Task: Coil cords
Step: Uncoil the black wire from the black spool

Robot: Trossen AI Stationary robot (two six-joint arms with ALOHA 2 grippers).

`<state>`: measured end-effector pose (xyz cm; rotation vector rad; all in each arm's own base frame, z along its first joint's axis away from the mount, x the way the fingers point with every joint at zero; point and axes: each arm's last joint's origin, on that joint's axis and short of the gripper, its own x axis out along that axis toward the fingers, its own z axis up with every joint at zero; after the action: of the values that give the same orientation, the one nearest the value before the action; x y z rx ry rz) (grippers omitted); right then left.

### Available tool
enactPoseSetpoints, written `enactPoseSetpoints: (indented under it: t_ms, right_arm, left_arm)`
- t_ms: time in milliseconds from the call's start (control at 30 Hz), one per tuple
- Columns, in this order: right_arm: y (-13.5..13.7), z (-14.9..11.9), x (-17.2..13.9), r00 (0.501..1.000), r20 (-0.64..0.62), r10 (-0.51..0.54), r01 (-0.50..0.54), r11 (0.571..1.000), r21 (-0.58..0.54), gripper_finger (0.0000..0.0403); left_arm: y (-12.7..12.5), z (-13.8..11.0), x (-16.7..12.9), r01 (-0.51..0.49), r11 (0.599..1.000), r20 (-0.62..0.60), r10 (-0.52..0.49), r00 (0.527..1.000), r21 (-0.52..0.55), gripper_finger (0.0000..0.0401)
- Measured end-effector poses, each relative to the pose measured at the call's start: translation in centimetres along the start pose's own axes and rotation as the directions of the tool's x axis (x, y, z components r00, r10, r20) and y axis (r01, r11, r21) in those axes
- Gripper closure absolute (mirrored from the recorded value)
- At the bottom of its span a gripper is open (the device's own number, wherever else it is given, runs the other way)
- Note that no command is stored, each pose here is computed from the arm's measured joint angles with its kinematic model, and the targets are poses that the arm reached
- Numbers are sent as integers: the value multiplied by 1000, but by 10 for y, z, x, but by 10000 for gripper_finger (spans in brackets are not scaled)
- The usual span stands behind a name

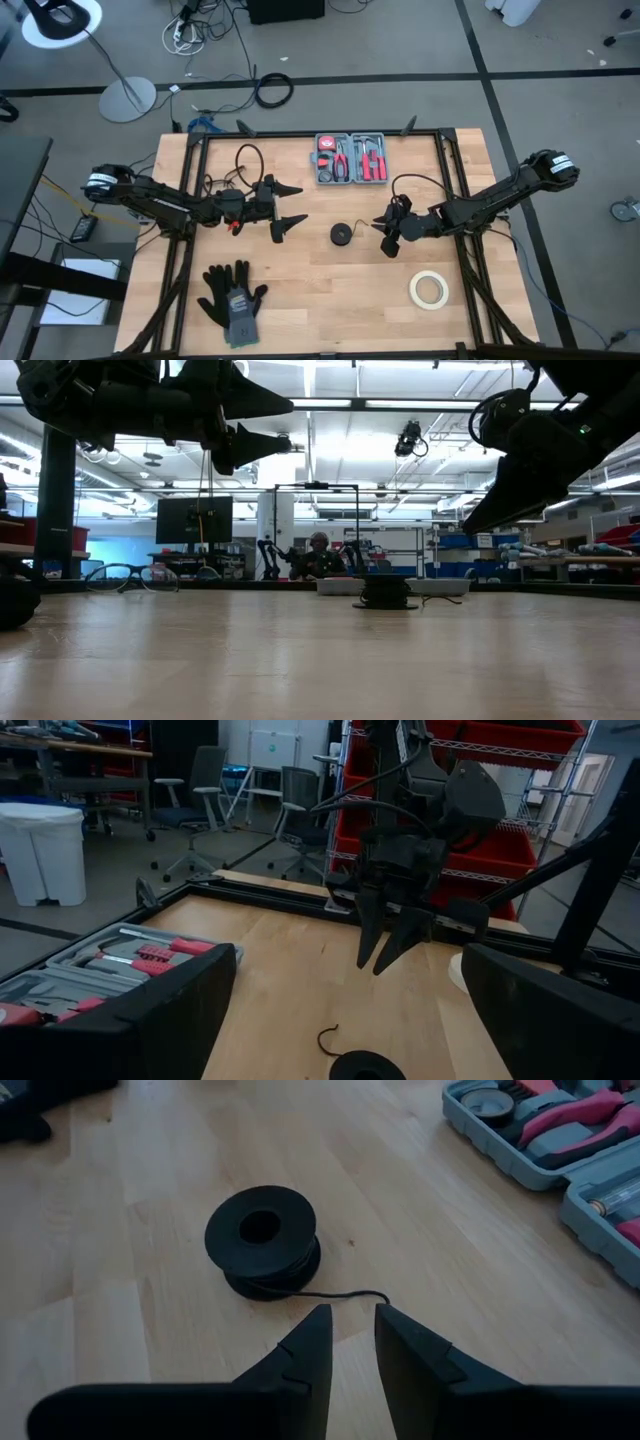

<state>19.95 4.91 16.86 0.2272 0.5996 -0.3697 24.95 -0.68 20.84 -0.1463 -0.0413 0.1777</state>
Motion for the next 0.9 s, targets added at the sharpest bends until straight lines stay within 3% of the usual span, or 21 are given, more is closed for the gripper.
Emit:
enactPoseSetpoints:
  t_ms: [900]
  right_arm:
    - [1, 2, 0, 1000, 18, 11, -11, 1000, 12, 323]
  left_arm:
    - [0, 0, 0, -1, 1000, 0, 1, 1000, 0, 9]
